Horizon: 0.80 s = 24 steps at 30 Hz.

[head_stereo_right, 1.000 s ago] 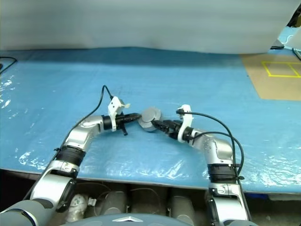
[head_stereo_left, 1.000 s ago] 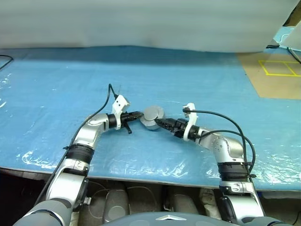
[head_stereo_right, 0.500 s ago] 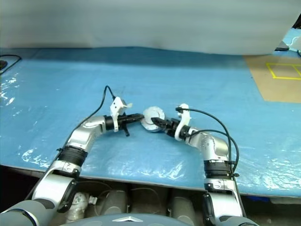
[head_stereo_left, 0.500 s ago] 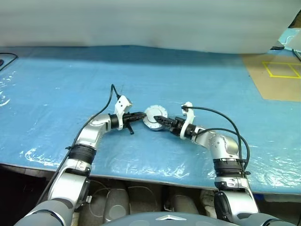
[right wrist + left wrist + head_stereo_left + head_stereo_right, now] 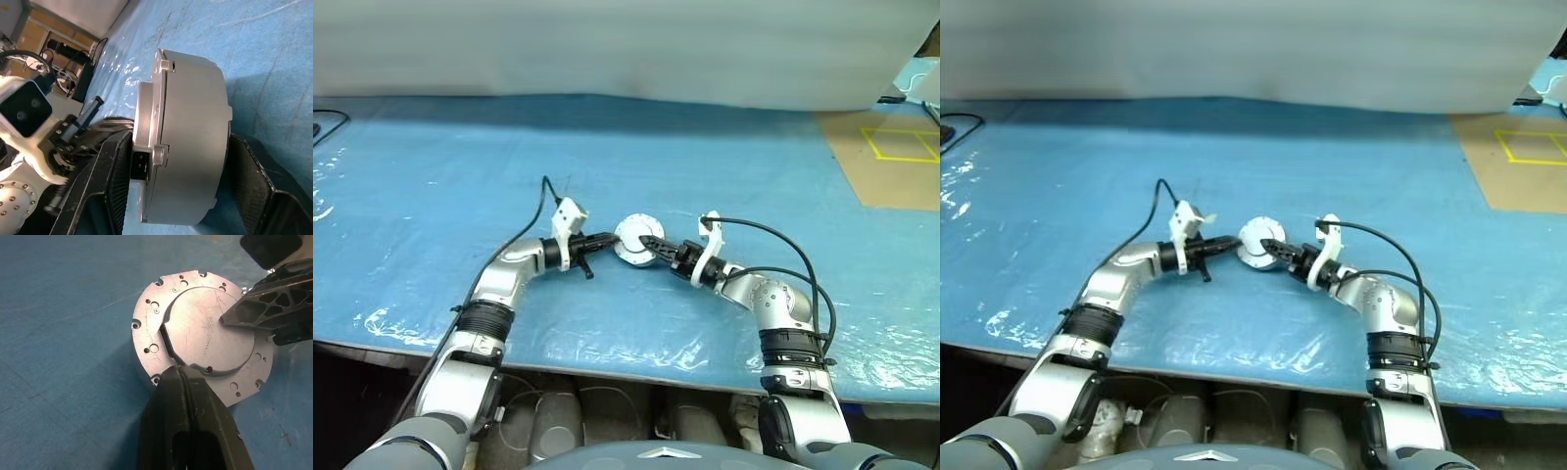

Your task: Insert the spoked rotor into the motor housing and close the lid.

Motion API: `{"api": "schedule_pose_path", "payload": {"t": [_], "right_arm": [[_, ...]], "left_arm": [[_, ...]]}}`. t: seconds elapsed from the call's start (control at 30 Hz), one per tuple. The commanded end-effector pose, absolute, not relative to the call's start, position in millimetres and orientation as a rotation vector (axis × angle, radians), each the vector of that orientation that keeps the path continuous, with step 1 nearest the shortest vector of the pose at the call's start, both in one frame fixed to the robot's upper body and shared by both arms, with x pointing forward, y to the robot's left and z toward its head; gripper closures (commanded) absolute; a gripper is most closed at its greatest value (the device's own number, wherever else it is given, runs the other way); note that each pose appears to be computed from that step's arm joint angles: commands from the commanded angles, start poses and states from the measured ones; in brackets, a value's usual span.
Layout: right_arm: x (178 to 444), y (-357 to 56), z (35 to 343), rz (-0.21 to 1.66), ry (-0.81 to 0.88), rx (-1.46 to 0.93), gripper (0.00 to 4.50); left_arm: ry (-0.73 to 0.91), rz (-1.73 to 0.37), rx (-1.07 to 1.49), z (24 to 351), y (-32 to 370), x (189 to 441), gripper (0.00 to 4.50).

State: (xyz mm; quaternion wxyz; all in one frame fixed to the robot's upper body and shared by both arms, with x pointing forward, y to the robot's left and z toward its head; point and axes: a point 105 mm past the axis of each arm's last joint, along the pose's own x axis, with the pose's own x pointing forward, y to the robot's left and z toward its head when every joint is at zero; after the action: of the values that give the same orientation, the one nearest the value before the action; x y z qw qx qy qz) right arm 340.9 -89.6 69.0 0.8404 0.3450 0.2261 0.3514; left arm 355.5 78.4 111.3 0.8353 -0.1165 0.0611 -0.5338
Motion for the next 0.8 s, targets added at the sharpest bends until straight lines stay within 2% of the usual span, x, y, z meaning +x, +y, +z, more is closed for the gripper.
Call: {"api": "schedule_pose_path", "payload": {"t": [0.03, 0.1, 0.23, 0.4, 0.6, 0.7, 0.8], "right_arm": [[343, -95, 57, 0.674, 0.512, 0.746, 2.02], [345, -98, 56, 0.659, 0.515, 0.750, 2.02], [347, -97, 63, 0.668, 0.496, 0.801, 2.02], [351, -92, 107, 0.763, 0.377, 0.958, 2.02], [354, -74, 161, 0.871, 0.267, 1.034, 2.02], [354, -65, 180, 0.914, 0.247, 1.063, 2.02], [353, -59, 194, 0.945, 0.229, 1.076, 2.02]], "left_arm": [[-0.005, -1.275, -0.434, 175, 79, 337, 4.50], [0.020, -1.292, -0.451, 178, 83, 330, 4.50], [0.088, -1.243, -0.396, 162, 98, 328, 4.50], [0.141, -1.118, -0.406, 140, 119, 331, 4.50], [0.066, -0.900, -0.616, 137, 157, 348, 4.50], [0.040, -0.851, -0.683, 137, 170, 350, 3.93], [0.023, -0.874, -0.737, 144, 169, 343, 2.95]]}}
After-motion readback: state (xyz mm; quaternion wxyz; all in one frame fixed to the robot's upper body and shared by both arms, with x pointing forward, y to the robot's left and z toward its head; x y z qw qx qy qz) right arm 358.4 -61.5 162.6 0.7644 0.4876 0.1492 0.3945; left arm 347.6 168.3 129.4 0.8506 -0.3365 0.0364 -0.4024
